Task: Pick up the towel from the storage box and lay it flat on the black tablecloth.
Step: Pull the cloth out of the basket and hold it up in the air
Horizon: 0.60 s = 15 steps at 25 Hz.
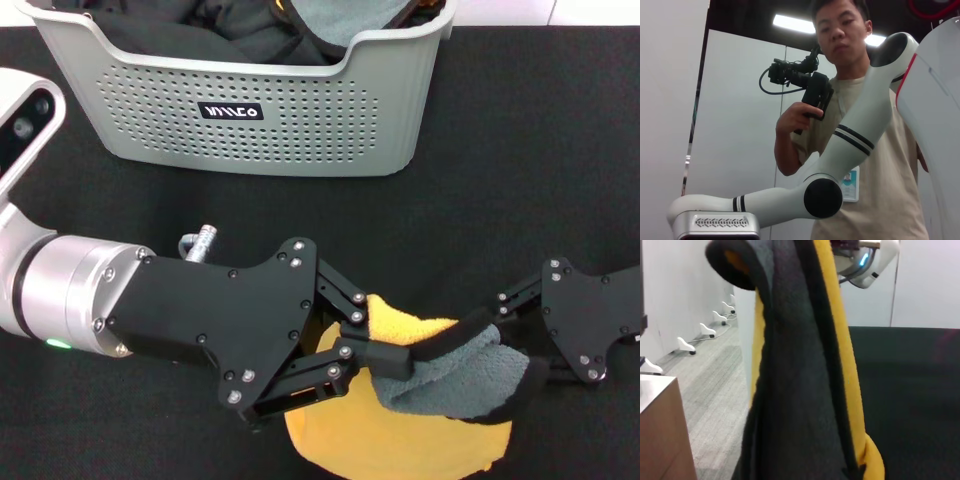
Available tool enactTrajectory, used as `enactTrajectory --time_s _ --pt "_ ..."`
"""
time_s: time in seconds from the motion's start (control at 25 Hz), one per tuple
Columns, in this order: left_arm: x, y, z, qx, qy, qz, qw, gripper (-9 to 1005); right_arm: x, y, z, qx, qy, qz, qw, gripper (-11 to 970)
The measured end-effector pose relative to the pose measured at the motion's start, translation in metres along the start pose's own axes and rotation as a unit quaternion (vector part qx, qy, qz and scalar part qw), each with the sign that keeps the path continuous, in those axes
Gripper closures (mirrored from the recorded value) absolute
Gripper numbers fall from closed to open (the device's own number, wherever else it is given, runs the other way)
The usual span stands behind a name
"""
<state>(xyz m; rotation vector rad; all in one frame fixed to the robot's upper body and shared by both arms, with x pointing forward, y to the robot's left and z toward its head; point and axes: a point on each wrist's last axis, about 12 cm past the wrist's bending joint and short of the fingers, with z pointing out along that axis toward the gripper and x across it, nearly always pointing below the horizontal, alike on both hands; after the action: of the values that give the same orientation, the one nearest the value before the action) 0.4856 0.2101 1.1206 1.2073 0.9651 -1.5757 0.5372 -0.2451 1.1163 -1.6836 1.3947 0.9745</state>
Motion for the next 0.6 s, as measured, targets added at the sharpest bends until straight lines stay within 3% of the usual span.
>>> enactTrajectory --time_s 0.24,0.6 --pt "0.002 -0.003 -0.002 -0.004 -0.001 0.000 1.000 913 0.000 0.003 -0.004 -0.005 -0.002 0.001 1.000 680" --pt "0.004 -0.006 -0.004 -0.010 -0.003 -0.002 1.000 910 0.003 0.009 -0.013 0.007 0.008 -0.005 1.000 682"
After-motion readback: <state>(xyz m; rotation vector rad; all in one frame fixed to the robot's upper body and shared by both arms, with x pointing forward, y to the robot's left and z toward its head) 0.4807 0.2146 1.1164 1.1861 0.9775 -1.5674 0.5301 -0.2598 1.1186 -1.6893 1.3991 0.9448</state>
